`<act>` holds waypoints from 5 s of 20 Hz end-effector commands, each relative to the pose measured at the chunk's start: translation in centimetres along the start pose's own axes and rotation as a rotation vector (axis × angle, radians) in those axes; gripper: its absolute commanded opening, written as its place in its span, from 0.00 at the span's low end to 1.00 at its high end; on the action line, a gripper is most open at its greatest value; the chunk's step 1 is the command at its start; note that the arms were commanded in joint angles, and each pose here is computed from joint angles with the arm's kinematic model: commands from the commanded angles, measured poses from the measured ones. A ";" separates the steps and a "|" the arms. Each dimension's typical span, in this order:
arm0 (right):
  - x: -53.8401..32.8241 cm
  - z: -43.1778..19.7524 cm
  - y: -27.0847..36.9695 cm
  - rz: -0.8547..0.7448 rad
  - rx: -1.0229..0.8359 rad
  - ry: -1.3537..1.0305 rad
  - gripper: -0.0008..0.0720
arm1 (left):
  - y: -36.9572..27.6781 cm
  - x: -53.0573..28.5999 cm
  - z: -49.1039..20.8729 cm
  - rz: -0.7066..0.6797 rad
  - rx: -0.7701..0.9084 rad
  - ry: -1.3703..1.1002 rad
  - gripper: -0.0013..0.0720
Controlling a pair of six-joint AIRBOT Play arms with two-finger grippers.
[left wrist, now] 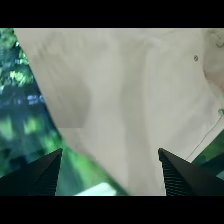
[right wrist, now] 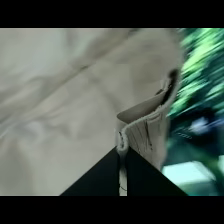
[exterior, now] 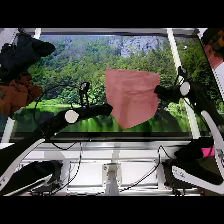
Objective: Fold the clothes and pants, and hang the long-sleeved shirts on hangers.
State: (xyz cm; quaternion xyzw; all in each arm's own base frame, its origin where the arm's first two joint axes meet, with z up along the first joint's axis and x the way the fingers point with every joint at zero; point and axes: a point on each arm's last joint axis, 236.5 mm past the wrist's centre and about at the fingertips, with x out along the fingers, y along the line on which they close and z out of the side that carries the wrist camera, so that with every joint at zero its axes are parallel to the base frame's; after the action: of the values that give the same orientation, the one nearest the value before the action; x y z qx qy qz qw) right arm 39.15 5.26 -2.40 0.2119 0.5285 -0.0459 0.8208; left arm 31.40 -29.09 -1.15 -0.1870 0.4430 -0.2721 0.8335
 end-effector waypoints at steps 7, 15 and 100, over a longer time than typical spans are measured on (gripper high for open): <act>-3.5 -4.2 6.1 0.229 -0.004 -0.100 0.04 | 3.1 0.7 -3.3 0.042 -0.061 0.165 0.75; -3.6 -4.0 6.1 0.233 -0.004 -0.110 0.04 | 7.0 1.5 -4.7 0.102 -0.076 0.245 0.91; 2.5 1.3 4.6 0.361 -0.490 0.360 0.60 | 16.4 -14.1 16.3 -0.106 -0.043 0.077 0.96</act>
State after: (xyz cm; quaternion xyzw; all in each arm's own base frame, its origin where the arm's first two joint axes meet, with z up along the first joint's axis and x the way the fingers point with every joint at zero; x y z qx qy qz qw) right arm 45.31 6.88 -1.36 0.0869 0.5831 0.1838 0.7866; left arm 45.95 -5.97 7.78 -0.2217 0.4349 -0.2817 0.8260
